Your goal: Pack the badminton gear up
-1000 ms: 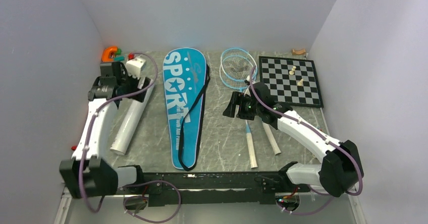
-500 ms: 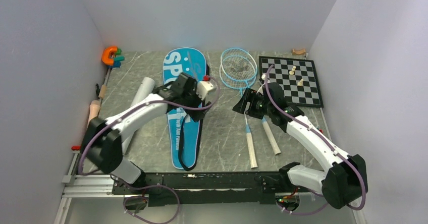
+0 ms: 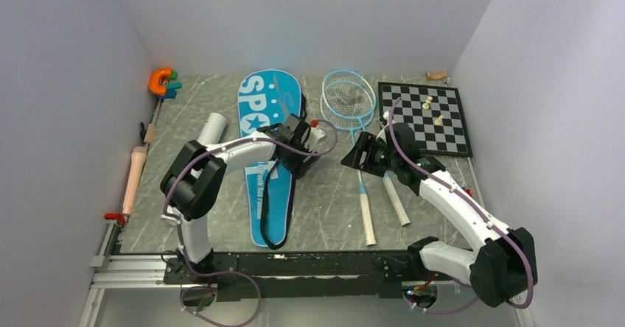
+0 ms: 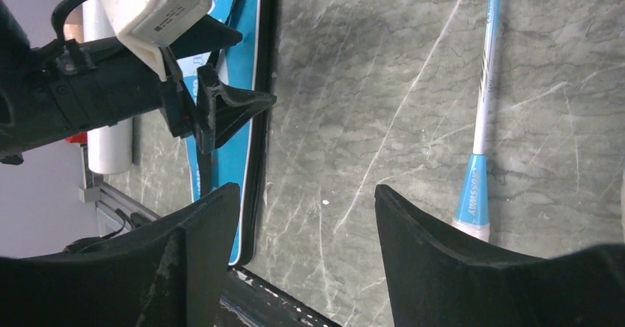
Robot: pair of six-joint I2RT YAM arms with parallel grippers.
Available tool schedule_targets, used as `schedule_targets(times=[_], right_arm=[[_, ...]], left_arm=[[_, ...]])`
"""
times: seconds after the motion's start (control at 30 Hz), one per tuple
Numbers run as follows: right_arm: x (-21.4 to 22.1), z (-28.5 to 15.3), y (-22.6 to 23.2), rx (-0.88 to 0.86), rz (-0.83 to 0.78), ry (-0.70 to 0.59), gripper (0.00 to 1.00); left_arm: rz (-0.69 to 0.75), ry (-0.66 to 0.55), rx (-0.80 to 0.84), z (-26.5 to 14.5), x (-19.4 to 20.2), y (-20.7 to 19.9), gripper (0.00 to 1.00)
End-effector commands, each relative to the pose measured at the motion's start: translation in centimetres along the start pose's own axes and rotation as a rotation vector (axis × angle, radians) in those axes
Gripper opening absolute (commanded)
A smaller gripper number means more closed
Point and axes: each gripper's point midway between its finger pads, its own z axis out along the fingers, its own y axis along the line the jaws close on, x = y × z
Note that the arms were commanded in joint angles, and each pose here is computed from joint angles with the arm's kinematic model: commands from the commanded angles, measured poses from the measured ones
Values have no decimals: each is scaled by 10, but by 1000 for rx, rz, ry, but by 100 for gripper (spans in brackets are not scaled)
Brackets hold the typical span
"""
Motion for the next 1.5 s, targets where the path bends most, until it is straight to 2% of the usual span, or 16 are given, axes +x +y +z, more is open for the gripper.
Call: schedule_targets(times=[0.0, 0.17, 0.4, 0.6, 0.7, 0.73, 0.77, 0.8, 1.23, 1.47], right_arm=[[-2, 1, 2, -26, 2, -5, 70], [-2, 0, 1, -29, 1, -6, 67], [2, -2, -1, -35, 3, 1, 63], [5, -1, -3, -34, 5, 11, 61], [5, -1, -4, -30, 3, 11, 60], [4, -1, -4, -28, 0, 9, 59], [3, -2, -3, -28, -2, 8, 59], [3, -2, -3, -26, -4, 7, 59], [1, -5, -6, -12, -4, -7, 58], [1, 0, -7, -21, 3, -16, 56]], left_arm=[[-5, -25, -24, 6, -14, 2, 76], [9, 7, -29, 16, -5, 5, 67], [12, 16, 3, 17, 0, 4, 44], [8, 30, 33, 18, 10, 2, 39], [1, 37, 40, 19, 15, 2, 34], [-4, 42, 48, 21, 16, 3, 26], [-13, 52, 60, 22, 19, 2, 3], [-23, 66, 69, 25, 21, 3, 0], [-17, 74, 31, 26, 21, 12, 0], [19, -81, -90, -24, -16, 37, 0]])
